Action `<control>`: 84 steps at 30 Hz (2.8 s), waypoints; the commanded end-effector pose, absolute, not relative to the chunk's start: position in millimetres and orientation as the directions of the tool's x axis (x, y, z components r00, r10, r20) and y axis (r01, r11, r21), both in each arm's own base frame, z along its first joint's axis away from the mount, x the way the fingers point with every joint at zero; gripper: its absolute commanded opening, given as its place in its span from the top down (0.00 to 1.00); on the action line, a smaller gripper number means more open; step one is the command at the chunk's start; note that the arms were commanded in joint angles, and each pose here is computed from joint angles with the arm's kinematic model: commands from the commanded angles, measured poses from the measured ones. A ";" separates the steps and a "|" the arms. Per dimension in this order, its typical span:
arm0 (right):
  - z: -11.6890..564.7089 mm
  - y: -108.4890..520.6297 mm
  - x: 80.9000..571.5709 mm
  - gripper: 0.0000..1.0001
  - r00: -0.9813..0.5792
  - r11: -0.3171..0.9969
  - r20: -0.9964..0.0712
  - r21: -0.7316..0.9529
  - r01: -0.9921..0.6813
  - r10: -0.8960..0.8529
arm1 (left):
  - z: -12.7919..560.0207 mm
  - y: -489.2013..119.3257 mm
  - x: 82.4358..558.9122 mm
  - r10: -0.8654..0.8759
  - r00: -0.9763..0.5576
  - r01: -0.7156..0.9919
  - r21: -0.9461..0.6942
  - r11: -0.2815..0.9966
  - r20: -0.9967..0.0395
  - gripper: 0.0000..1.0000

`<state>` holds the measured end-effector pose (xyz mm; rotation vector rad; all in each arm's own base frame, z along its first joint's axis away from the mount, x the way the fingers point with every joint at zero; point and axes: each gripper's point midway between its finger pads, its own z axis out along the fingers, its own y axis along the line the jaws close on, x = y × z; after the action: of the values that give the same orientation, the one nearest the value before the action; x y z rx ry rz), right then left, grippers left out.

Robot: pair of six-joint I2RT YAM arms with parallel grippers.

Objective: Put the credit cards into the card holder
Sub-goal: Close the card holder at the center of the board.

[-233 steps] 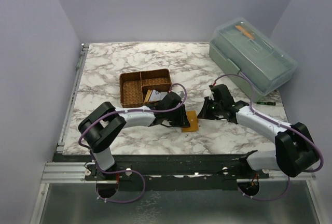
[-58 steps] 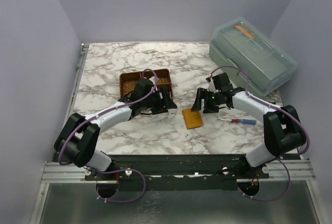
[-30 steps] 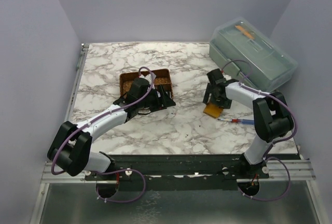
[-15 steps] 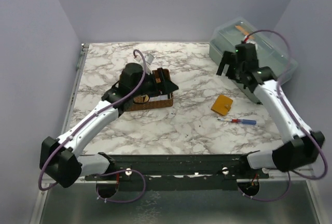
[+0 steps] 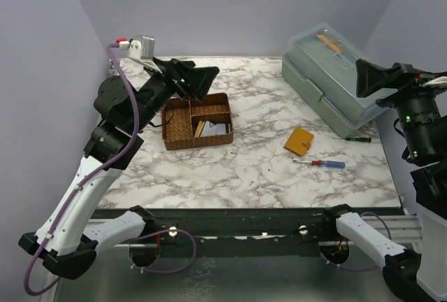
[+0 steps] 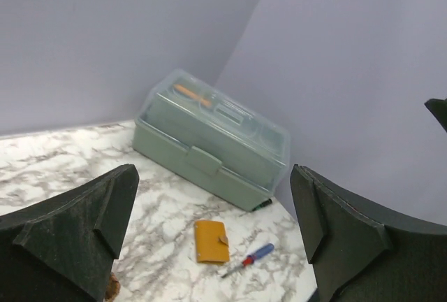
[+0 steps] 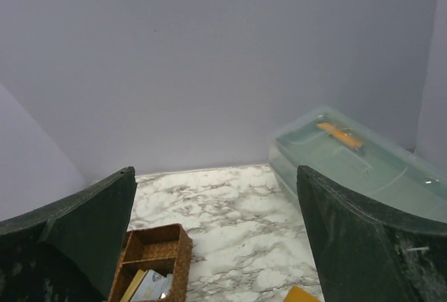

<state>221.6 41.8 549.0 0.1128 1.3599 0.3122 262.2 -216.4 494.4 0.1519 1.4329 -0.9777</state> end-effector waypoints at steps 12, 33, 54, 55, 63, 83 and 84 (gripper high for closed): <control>311.2 58.1 305.7 0.00 -0.408 0.957 -0.865 0.262 0.127 0.291 | 445.5 -256.7 278.2 -0.379 -0.333 0.669 -0.499 0.551 -0.864 0.01; 34.6 70.6 356.4 0.26 -0.806 0.936 -0.476 0.177 0.304 0.351 | 273.5 -352.5 229.7 -0.086 -0.825 0.477 -0.768 0.427 -0.559 0.01; 42.3 188.8 242.9 0.25 -0.943 0.973 -0.330 0.200 -0.115 -0.044 | 189.8 -340.7 234.1 -0.100 -0.888 0.314 -0.750 0.582 -0.449 0.04; 43.4 187.0 242.9 0.25 -0.945 0.976 -0.325 0.189 -0.105 -0.039 | 182.5 -341.3 234.7 -0.099 -0.894 0.299 -0.748 0.592 -0.437 0.06; 30.1 179.0 239.5 0.45 -0.950 0.988 -0.309 0.122 -0.095 -0.053 | 126.1 -346.2 232.4 -0.064 -0.913 0.257 -0.690 0.676 -0.403 0.28; 49.5 173.9 243.4 0.69 -0.932 0.995 -0.359 0.063 -0.081 -0.054 | 65.5 -369.9 224.7 -0.001 -0.943 0.240 -0.685 0.688 -0.332 0.49; 49.7 173.6 243.6 0.73 -0.932 0.995 -0.360 0.061 -0.080 -0.053 | 65.0 -369.9 224.3 0.000 -0.943 0.241 -0.684 0.688 -0.332 0.50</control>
<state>237.8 176.2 39.4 -0.1059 2.8041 0.1473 224.8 -365.2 67.9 0.1836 2.6121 -1.0902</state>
